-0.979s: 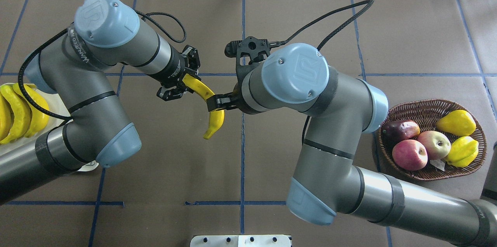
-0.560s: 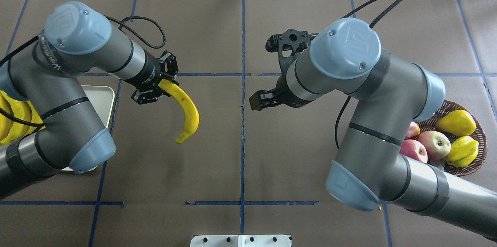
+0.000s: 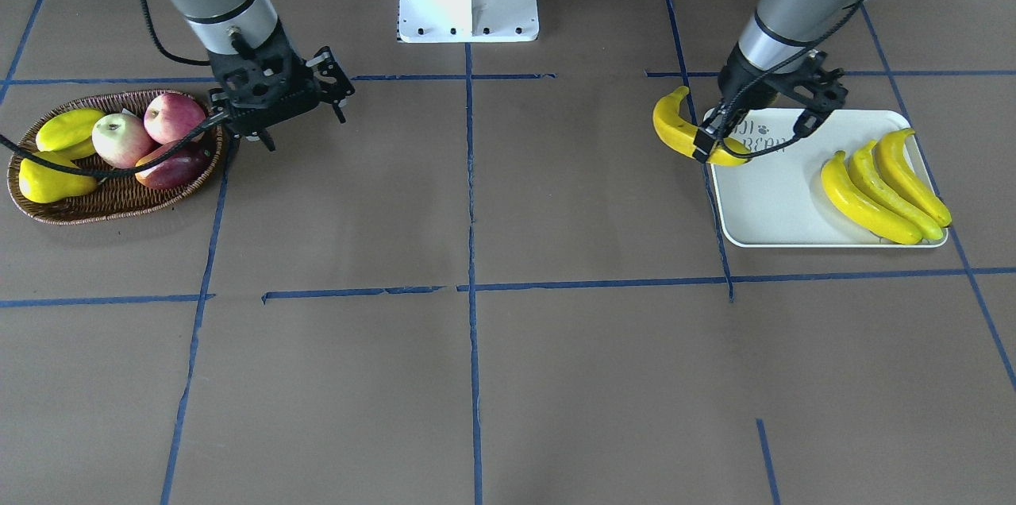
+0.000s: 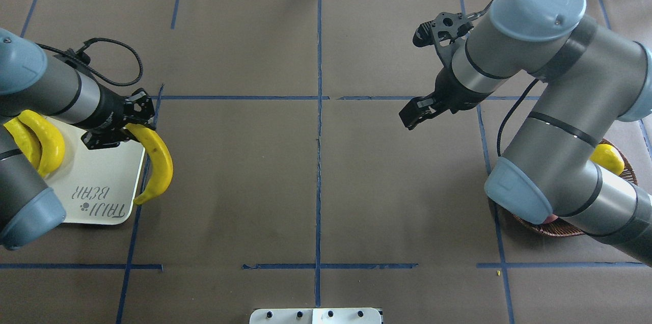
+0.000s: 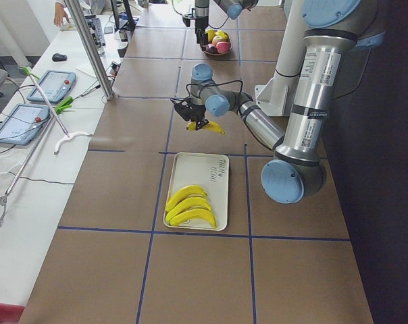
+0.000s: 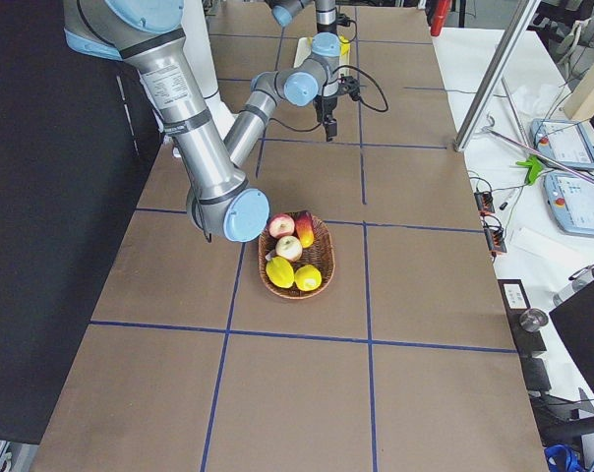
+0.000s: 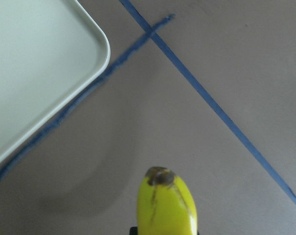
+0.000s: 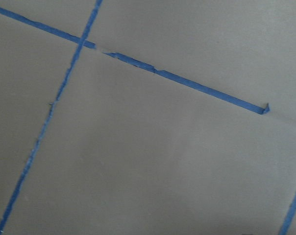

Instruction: Transfer all bananas from basket to plate

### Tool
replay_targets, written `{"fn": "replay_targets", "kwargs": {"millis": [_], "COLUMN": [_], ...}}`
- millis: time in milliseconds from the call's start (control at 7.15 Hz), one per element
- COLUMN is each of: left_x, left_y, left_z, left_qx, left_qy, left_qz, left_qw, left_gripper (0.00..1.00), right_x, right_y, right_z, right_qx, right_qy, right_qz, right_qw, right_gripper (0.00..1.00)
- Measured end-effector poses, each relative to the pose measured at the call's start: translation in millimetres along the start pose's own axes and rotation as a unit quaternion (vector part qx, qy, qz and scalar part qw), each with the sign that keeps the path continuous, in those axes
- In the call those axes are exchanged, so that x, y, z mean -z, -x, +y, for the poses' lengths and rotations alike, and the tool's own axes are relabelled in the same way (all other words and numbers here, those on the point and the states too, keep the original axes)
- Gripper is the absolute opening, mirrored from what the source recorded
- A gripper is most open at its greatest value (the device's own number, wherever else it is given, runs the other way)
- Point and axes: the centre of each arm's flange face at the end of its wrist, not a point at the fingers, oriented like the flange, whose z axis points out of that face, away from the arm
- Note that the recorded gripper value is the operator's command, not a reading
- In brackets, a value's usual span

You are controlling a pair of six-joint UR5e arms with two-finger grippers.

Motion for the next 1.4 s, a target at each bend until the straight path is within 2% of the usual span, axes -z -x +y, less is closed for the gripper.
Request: {"fn": "replay_targets", "kwargs": {"millis": [420, 560, 699, 839, 979, 1259, 1399], "left_x": [-25, -40, -55, -67, -73, -67, -55], "left_y": [50, 66, 79, 91, 102, 117, 125], "left_z": [-56, -70, -89, -110, -130, -159, -173], "left_qx": [-0.013, -0.024, -0.028, -0.025, -0.029, -0.072, -0.090], "left_qy": [-0.025, -0.027, -0.031, -0.037, -0.043, -0.054, -0.046], "left_qz": [-0.041, -0.042, -0.036, -0.031, -0.032, -0.035, -0.031], "left_qw": [0.9988, 0.9984, 0.9985, 0.9985, 0.9981, 0.9953, 0.9944], "left_gripper": [0.00, 0.00, 0.09, 0.52, 1.00, 1.00, 1.00], "right_x": [0, -1, 0, 2, 4, 8, 10], "right_y": [-76, -89, -94, -96, -96, -96, -97], "right_z": [14, 19, 23, 25, 28, 34, 37], "right_qx": [0.054, 0.064, 0.068, 0.071, 0.073, 0.074, 0.075], "right_qy": [0.022, 0.027, 0.028, 0.027, 0.026, 0.024, 0.023], "right_qz": [0.009, 0.011, 0.011, 0.011, 0.011, 0.010, 0.010], "right_qw": [0.9982, 0.9975, 0.9972, 0.9971, 0.9970, 0.9969, 0.9969], "right_gripper": [0.99, 0.99, 0.99, 0.99, 0.99, 0.99, 0.99]}}
